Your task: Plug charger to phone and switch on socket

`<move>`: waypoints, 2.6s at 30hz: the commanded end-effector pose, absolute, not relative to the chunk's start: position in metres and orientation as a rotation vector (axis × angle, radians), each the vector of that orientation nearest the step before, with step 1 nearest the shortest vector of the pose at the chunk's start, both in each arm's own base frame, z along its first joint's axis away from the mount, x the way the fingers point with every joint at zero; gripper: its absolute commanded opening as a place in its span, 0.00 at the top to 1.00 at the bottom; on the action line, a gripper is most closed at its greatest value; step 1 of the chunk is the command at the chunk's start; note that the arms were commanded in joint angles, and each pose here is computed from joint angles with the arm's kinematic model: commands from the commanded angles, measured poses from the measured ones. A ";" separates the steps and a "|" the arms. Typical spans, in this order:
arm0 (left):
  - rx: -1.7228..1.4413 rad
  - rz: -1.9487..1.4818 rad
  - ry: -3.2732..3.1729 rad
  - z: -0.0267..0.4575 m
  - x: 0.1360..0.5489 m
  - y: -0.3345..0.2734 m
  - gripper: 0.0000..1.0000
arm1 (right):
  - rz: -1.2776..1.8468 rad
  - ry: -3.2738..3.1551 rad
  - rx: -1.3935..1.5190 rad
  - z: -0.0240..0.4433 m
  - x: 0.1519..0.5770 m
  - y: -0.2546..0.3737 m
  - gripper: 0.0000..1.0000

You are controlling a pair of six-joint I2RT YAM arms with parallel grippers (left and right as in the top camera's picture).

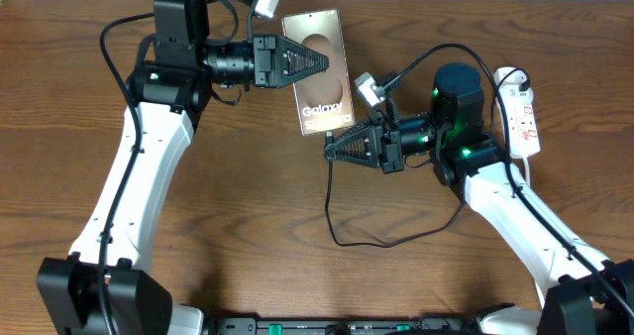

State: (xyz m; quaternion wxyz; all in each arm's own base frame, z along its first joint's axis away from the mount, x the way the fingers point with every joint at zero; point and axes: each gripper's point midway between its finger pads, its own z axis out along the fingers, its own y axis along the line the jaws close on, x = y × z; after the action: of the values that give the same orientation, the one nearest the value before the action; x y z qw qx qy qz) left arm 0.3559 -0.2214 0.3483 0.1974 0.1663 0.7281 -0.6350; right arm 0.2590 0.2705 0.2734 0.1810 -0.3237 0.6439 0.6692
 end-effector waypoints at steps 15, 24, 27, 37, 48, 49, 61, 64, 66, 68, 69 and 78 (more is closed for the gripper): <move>0.552 -1.778 1.981 0.361 0.347 -0.224 0.93 | 1.878 1.822 -0.896 0.274 0.263 0.269 0.99; 0.572 -1.765 1.968 0.362 0.347 -0.224 0.93 | 1.882 1.821 -0.899 0.274 0.263 0.269 0.99; 0.581 -1.783 1.966 0.362 0.344 -0.224 0.93 | 1.880 1.821 -0.898 0.274 0.263 0.269 0.99; 0.611 -1.811 1.951 0.365 0.339 -0.224 0.93 | 1.871 1.852 -0.849 0.273 0.268 0.270 0.99; 0.663 -1.855 1.923 0.369 0.331 -0.224 0.93 | 1.880 1.837 -0.836 0.282 0.271 0.270 0.99; 0.663 -1.855 1.923 0.369 0.331 -0.224 0.93 | 1.876 1.834 -0.830 0.284 0.272 0.270 0.99; 0.682 -1.880 1.914 0.370 0.327 -0.224 0.93 | 1.825 1.838 -0.741 0.288 0.288 0.269 0.99; 0.682 -1.881 1.914 0.370 0.327 -0.224 0.93 | 1.813 1.835 -0.720 0.289 0.292 0.268 0.99; 0.682 -1.881 1.914 0.370 0.327 -0.224 0.93 | 1.801 1.833 -0.707 0.290 0.294 0.268 0.99; 0.682 -1.881 1.914 0.370 0.327 -0.224 0.93 | 1.788 1.827 -0.695 0.291 0.297 0.268 0.99; 0.682 -1.881 1.914 0.370 0.327 -0.224 0.93 | 1.786 1.820 -0.695 0.293 0.298 0.268 0.99; 0.679 -1.882 1.917 0.370 0.327 -0.224 0.93 | 1.741 1.798 -0.643 0.297 0.310 0.264 0.80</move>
State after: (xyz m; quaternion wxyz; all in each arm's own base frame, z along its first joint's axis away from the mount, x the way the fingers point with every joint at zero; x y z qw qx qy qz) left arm 0.3523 -0.2162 0.3553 0.2154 0.2017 0.7095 -0.6399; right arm 0.2686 0.2722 0.2863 0.1911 -0.2941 0.6488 0.6754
